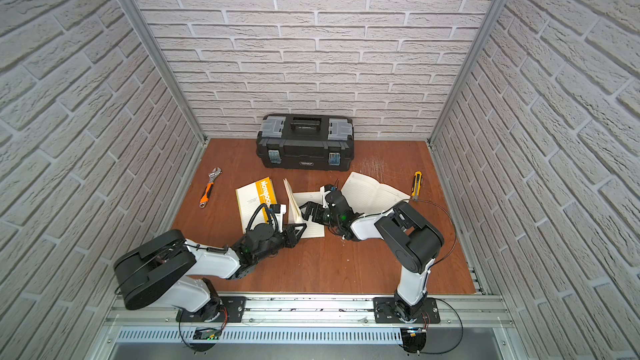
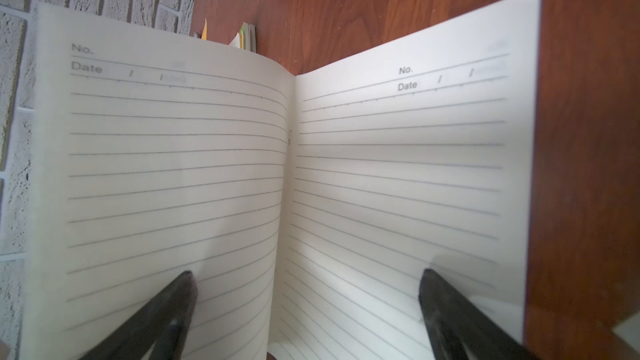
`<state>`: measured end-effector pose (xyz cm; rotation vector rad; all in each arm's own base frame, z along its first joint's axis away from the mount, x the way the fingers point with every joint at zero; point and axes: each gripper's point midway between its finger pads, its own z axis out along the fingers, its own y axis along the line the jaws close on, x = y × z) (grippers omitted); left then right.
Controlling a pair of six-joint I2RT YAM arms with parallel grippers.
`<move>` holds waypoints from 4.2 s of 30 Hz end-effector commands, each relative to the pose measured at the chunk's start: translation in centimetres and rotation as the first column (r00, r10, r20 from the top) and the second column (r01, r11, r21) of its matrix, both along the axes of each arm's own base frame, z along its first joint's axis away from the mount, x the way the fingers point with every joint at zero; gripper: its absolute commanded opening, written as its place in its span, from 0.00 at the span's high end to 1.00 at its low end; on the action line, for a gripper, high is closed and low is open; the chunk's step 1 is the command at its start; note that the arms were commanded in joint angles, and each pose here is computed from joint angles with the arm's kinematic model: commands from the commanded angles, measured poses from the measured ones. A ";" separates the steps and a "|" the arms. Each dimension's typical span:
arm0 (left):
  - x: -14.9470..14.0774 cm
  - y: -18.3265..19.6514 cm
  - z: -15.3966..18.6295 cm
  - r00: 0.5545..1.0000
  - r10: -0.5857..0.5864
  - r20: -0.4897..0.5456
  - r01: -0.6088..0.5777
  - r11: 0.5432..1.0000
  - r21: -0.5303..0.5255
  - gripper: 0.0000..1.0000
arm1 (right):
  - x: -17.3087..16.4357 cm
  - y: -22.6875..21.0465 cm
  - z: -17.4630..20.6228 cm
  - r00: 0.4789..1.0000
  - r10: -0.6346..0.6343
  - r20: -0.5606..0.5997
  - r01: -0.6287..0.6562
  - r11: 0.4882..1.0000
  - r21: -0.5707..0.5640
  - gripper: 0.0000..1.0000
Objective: Close the notebook
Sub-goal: Close the notebook at the center of the board.
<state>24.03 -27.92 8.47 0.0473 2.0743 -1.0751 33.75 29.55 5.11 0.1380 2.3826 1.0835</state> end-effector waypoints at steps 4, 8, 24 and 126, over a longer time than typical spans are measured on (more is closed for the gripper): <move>0.0 -0.3 1.2 0.997 -0.033 0.067 0.036 0.999 -0.030 0.72 | 0.2 -0.3 3.5 0.998 -0.008 0.067 0.008 1.000 0.003 0.00; -0.1 -0.1 1.0 0.997 -0.037 0.065 0.038 0.999 -0.016 0.73 | 0.9 -0.3 5.9 0.993 -0.011 0.114 0.011 1.000 -0.004 0.00; 0.4 -1.6 1.4 0.995 -0.074 0.067 0.075 0.997 -0.023 0.76 | 1.8 -0.1 11.1 0.972 -0.023 0.232 0.016 0.999 0.035 0.00; 4.3 5.5 -7.8 0.823 0.319 -0.470 -0.440 0.881 -0.173 0.62 | 2.5 1.6 1.1 0.998 0.020 0.066 -0.023 0.999 0.035 0.00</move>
